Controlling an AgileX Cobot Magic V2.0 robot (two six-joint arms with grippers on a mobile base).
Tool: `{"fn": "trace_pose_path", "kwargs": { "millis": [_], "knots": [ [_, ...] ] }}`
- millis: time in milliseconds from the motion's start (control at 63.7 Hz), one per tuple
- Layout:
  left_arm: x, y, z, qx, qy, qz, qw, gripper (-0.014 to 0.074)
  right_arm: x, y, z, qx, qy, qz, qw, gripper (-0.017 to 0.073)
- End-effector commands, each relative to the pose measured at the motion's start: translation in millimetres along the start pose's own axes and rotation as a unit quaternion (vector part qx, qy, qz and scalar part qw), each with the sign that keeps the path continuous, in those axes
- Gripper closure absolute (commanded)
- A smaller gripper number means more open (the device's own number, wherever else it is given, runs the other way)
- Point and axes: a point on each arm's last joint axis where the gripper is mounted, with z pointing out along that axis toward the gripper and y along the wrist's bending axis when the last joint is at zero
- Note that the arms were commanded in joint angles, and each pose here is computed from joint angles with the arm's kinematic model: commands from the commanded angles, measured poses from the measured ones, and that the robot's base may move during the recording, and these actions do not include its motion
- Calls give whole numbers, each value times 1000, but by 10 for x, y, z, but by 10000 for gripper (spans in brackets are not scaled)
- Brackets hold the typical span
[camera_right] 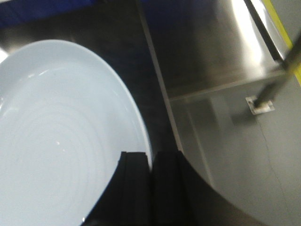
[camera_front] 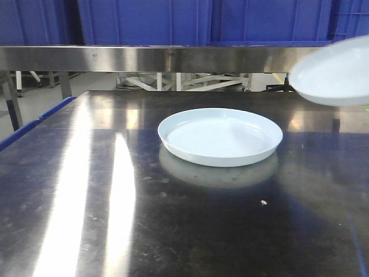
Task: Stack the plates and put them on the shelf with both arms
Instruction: 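Lift the plate with the right gripper and lower it onto the centre plate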
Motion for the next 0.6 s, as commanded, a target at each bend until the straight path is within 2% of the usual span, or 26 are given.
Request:
{"fn": "trace_pose_path", "kwargs": {
  "millis": [0, 173, 330, 440, 581],
  "knots": [
    [-171, -26, -24, 8, -54, -9, 998, 497, -196, 265, -242, -43, -66, -26, 997, 503],
    [-171, -26, -24, 8, -54, -9, 998, 497, -101, 796, -160, -114, -64, -73, 989, 503],
    [-171, -26, -24, 8, -54, -9, 998, 497, 15, 1249, 25, -159, -39, -109, 981, 503],
    [-171, -26, -24, 8, -54, -9, 998, 497, 96, 1418, 158, -170, -23, -123, 977, 503],
    [-171, -26, -24, 8, -54, -9, 998, 497, 205, 1482, 337, -168, -3, -130, 977, 499]
  ]
}}
